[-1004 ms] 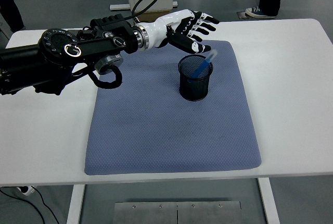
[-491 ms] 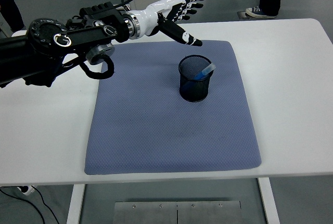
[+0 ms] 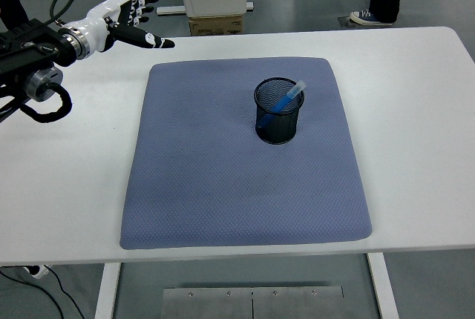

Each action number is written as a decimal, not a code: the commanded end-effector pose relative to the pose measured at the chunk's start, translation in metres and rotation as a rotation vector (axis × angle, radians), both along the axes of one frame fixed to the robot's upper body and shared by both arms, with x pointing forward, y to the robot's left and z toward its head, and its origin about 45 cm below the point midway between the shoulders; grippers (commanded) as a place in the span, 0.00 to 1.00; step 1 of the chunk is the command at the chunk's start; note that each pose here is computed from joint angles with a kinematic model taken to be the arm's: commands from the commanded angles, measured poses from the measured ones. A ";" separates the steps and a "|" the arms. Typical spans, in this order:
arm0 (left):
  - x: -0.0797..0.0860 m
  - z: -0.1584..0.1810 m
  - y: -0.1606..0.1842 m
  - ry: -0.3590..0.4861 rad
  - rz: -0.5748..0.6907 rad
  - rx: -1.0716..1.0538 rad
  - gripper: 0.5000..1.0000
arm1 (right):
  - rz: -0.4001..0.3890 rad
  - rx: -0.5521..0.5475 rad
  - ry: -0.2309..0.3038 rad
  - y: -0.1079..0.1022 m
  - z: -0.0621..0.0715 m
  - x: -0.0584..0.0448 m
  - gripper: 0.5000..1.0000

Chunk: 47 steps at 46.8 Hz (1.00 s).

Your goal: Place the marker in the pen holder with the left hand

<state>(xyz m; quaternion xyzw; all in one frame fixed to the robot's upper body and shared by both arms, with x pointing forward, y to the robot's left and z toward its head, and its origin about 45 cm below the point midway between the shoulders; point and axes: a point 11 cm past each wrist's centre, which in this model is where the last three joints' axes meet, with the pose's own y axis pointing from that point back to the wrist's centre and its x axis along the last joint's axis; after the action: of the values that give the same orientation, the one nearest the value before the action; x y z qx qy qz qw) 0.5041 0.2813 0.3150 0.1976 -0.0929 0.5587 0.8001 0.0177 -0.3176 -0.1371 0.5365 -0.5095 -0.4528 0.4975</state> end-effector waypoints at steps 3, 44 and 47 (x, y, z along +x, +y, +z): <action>0.001 -0.014 0.032 0.007 0.100 -0.042 1.00 | 0.000 0.000 0.000 0.000 0.000 0.000 1.00; -0.057 -0.071 0.181 0.025 0.518 -0.612 1.00 | 0.000 0.000 0.000 0.000 0.000 0.000 1.00; -0.058 -0.072 0.183 0.026 0.513 -0.614 1.00 | 0.000 0.000 0.000 0.000 0.000 0.000 1.00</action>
<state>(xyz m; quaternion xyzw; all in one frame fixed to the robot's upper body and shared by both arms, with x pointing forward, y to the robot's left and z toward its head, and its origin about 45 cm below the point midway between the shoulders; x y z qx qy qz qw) 0.4470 0.4616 0.2436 -0.0252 0.1405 0.7406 0.6566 0.0178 -0.3177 -0.1371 0.5364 -0.5096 -0.4528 0.4975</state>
